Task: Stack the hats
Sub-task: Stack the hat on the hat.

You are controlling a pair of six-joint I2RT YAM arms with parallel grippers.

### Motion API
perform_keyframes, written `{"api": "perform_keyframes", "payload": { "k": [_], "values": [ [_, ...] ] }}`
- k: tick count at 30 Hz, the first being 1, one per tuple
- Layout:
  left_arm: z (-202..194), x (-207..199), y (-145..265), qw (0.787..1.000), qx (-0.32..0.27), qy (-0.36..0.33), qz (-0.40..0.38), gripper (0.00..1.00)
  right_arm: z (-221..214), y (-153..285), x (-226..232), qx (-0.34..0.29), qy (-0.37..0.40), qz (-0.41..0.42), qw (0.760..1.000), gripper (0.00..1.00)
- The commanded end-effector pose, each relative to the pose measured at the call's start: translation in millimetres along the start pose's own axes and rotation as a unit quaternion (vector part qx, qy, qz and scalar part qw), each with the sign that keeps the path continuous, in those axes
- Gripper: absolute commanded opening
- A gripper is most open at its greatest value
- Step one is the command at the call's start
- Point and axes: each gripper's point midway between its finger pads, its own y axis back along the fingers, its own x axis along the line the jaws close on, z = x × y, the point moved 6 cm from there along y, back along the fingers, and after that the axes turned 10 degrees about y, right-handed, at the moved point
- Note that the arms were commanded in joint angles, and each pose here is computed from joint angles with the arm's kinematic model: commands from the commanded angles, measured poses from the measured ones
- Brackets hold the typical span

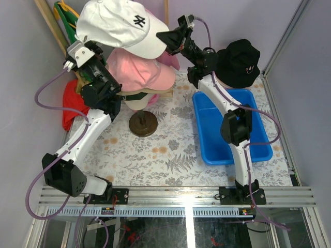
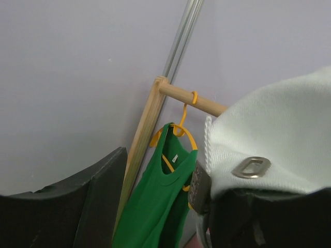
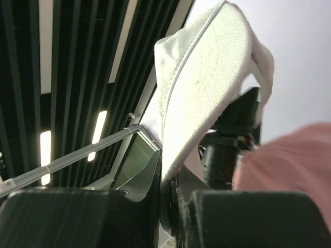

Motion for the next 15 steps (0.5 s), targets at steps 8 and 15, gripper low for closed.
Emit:
{"api": "perform_keyframes", "payload": {
  "k": [8, 15],
  "values": [
    [-25.3, 22.7, -0.9, 0.997, 0.028, 0.047, 0.048, 0.58, -20.0, 33.1, 5.4, -0.004, -0.195, -0.006, 0.981, 0.00],
    [-23.5, 29.1, 4.7, 0.996, 0.037, 0.063, 0.054, 0.59, -26.3, 42.6, 10.7, -0.012, -0.205, -0.005, 0.979, 0.00]
  ]
}}
